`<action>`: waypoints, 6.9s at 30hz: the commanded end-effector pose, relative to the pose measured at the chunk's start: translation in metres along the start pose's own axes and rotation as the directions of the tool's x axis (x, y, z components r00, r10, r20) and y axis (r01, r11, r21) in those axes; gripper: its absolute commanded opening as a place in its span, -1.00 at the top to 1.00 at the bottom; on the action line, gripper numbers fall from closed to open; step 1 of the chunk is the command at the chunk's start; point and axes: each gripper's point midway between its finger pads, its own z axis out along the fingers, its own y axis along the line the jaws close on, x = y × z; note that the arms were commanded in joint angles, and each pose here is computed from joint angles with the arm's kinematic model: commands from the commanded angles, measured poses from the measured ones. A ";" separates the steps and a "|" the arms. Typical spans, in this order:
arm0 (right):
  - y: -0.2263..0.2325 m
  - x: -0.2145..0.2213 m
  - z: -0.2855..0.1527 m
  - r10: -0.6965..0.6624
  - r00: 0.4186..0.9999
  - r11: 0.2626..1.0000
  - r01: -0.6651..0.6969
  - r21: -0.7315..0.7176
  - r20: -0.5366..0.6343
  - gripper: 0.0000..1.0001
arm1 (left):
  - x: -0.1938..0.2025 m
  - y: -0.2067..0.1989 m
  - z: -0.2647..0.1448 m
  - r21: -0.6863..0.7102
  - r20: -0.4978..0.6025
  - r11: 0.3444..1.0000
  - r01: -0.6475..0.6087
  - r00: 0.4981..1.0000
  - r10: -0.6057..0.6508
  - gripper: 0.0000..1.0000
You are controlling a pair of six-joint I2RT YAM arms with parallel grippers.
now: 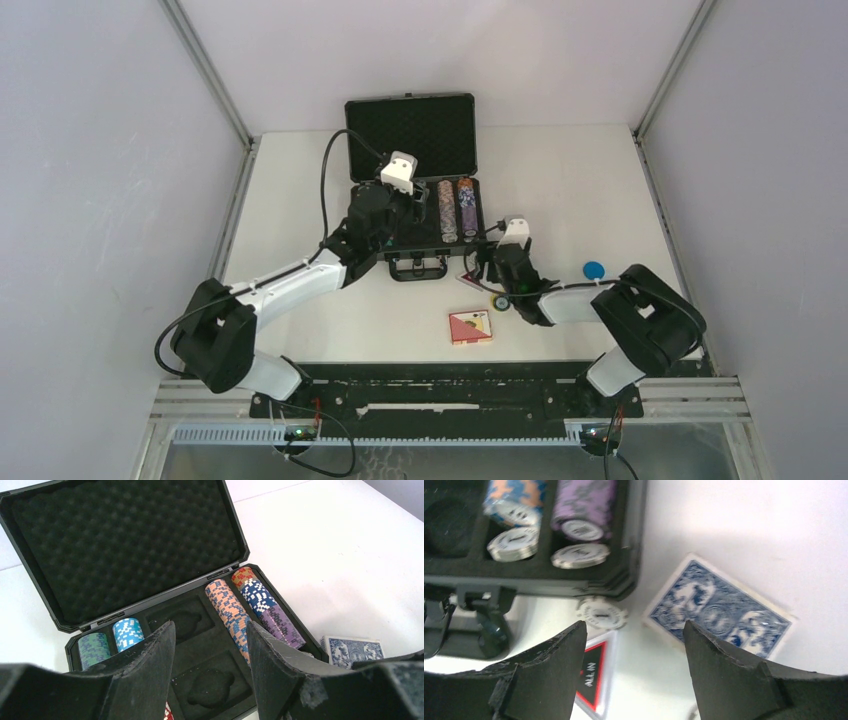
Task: Pack up texas hold em set
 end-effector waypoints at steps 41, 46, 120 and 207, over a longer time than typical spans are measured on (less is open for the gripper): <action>-0.044 0.002 0.005 0.300 0.954 0.954 -0.300 0.023 -0.007 0.98 | -0.023 -0.001 -0.011 0.022 0.093 0.999 0.029 0.995 -0.031 -0.17; -0.054 -0.014 0.012 0.288 0.957 0.955 -0.289 0.059 0.028 0.91 | -0.019 -0.001 -0.010 0.019 0.087 1.000 0.024 0.996 -0.026 -0.17; 0.032 -0.003 0.023 -0.059 0.998 0.995 0.061 0.082 -0.036 0.23 | -0.016 -0.004 -0.008 0.037 0.084 0.999 0.022 0.996 -0.025 -0.13; 0.081 -0.076 -0.149 -0.219 0.944 0.849 0.309 -0.428 0.246 0.39 | 0.068 -0.186 -0.127 0.852 -0.502 0.410 0.327 0.733 0.459 0.22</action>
